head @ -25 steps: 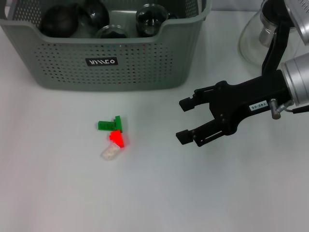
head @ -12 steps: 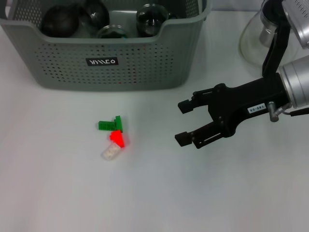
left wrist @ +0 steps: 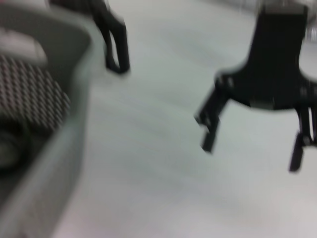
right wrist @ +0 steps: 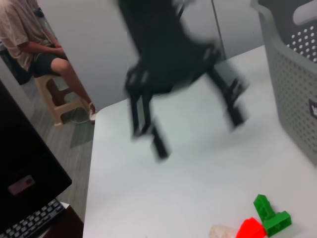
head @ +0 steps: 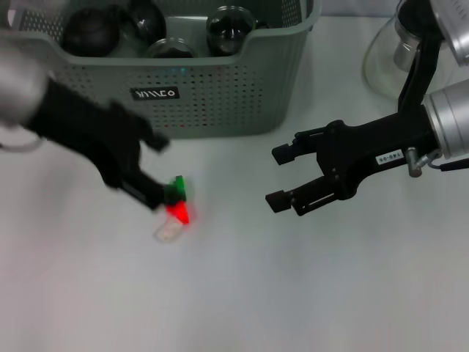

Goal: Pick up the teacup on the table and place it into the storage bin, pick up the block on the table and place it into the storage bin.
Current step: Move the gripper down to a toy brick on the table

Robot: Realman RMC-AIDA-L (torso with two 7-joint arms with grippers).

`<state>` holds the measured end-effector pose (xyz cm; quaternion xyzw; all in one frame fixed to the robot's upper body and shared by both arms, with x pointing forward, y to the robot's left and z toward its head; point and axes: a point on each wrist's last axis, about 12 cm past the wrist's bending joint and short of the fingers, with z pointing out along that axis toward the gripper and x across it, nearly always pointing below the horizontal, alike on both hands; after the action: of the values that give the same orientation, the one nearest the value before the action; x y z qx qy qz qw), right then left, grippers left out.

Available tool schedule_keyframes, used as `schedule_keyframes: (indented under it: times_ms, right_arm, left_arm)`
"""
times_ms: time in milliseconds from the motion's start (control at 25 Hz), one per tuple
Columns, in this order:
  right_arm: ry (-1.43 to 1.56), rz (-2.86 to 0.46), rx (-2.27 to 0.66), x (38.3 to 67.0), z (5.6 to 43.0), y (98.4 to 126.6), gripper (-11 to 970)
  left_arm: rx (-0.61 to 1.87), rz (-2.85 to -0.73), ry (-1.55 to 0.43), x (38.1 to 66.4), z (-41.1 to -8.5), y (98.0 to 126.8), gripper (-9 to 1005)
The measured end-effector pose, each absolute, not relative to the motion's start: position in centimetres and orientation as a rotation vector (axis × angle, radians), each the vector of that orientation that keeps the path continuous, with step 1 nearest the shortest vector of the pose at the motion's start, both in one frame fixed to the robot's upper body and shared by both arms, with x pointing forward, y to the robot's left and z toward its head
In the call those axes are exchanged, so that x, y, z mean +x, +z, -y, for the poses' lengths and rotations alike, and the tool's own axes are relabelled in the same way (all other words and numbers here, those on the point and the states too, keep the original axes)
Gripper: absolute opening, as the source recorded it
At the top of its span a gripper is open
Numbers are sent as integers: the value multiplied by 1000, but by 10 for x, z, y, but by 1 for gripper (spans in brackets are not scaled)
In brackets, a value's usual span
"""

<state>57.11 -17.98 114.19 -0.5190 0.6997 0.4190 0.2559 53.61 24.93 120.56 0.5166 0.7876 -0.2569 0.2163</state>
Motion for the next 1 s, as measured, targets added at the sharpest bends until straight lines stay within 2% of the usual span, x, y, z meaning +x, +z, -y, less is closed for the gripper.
schedule_keyframes:
  times_ms: [520,1000]
  right_arm:
    - [1129,-1903,-1385,573,184,1138,944]
    - [1099,-1893,-1401,575,184,1138,944]
  left_arm:
    - [1321,-2525,-628,522,-212,1158,937]
    - [1298,-2643,-322,531,-195,1127,929]
